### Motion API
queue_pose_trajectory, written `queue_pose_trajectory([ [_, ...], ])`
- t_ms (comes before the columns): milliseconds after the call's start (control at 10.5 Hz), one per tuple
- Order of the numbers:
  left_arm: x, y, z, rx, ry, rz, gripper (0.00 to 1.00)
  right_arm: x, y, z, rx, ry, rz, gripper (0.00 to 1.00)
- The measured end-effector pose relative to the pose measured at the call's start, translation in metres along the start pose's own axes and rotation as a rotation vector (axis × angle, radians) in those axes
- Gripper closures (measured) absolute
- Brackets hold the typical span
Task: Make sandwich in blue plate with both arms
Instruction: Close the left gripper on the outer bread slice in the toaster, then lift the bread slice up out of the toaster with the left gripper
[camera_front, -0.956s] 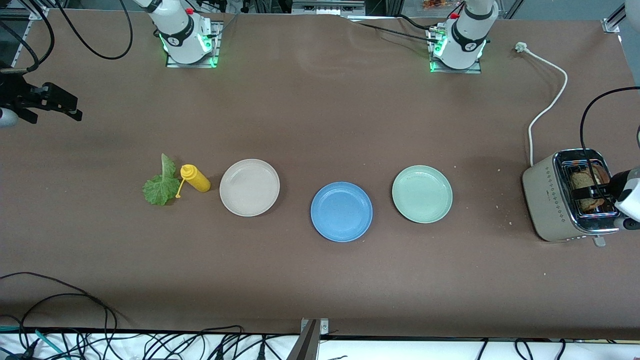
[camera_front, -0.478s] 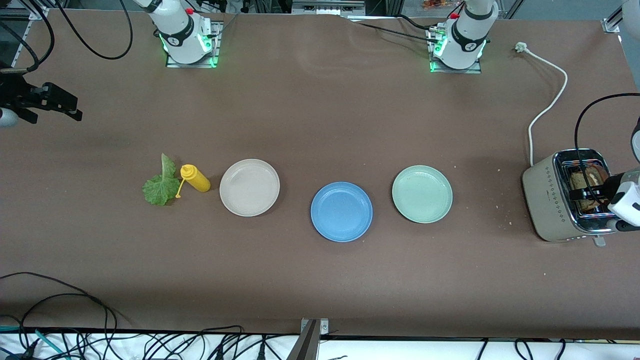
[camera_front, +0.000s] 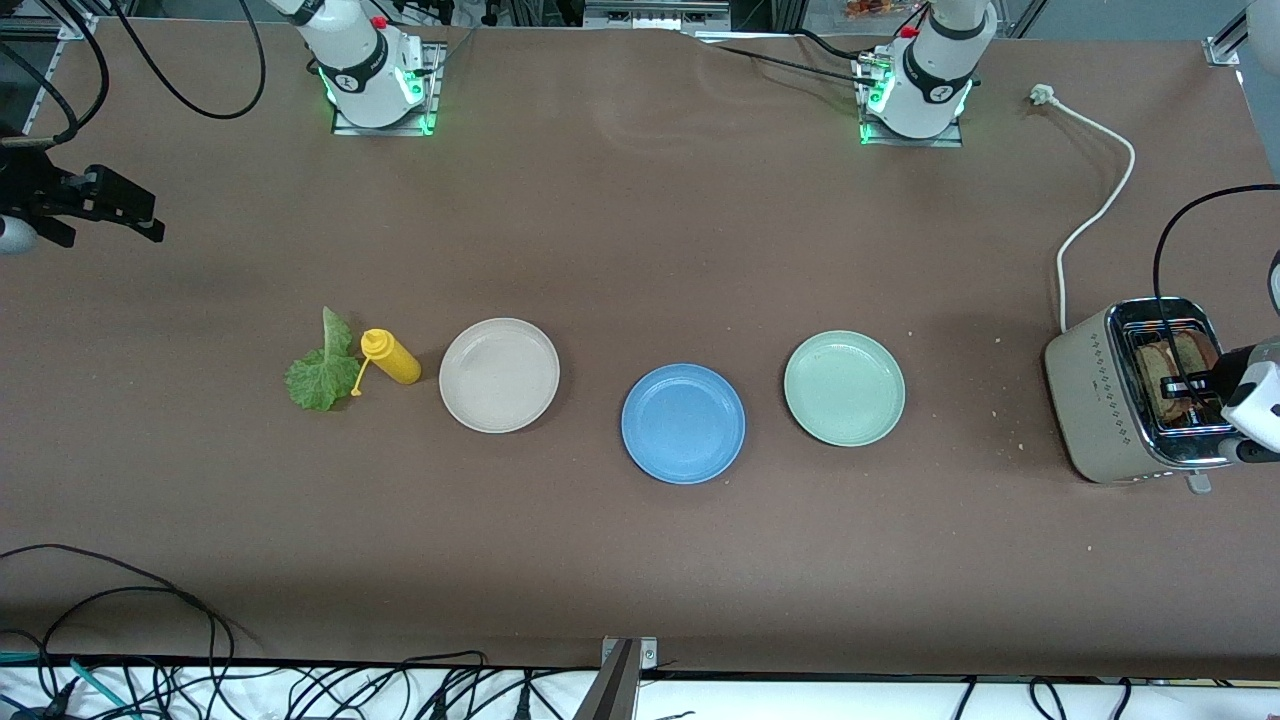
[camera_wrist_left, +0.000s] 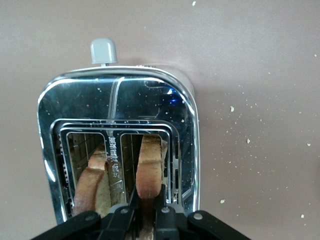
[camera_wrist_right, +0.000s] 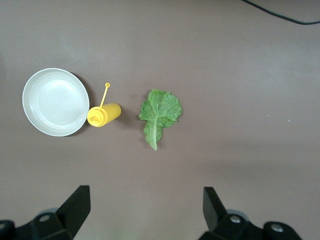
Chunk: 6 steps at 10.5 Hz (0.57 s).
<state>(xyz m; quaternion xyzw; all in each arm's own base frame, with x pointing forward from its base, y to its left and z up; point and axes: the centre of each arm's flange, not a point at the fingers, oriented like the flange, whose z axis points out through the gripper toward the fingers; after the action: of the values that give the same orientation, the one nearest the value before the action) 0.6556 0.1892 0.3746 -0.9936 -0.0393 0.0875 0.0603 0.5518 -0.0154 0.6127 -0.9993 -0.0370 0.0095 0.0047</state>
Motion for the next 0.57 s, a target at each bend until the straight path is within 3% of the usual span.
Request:
queue_pose_trajectory([
  [287,-0.012,-0.014,-0.032,0.004,0.007,0.000,0.87,0.000,0.000,0.000,0.000,0.000,0.000,0.00],
  [574,-0.058,-0.018,-0.116,0.016,0.015,-0.014,0.87,0.000,0.000,0.001,0.000,-0.001,-0.001,0.00],
])
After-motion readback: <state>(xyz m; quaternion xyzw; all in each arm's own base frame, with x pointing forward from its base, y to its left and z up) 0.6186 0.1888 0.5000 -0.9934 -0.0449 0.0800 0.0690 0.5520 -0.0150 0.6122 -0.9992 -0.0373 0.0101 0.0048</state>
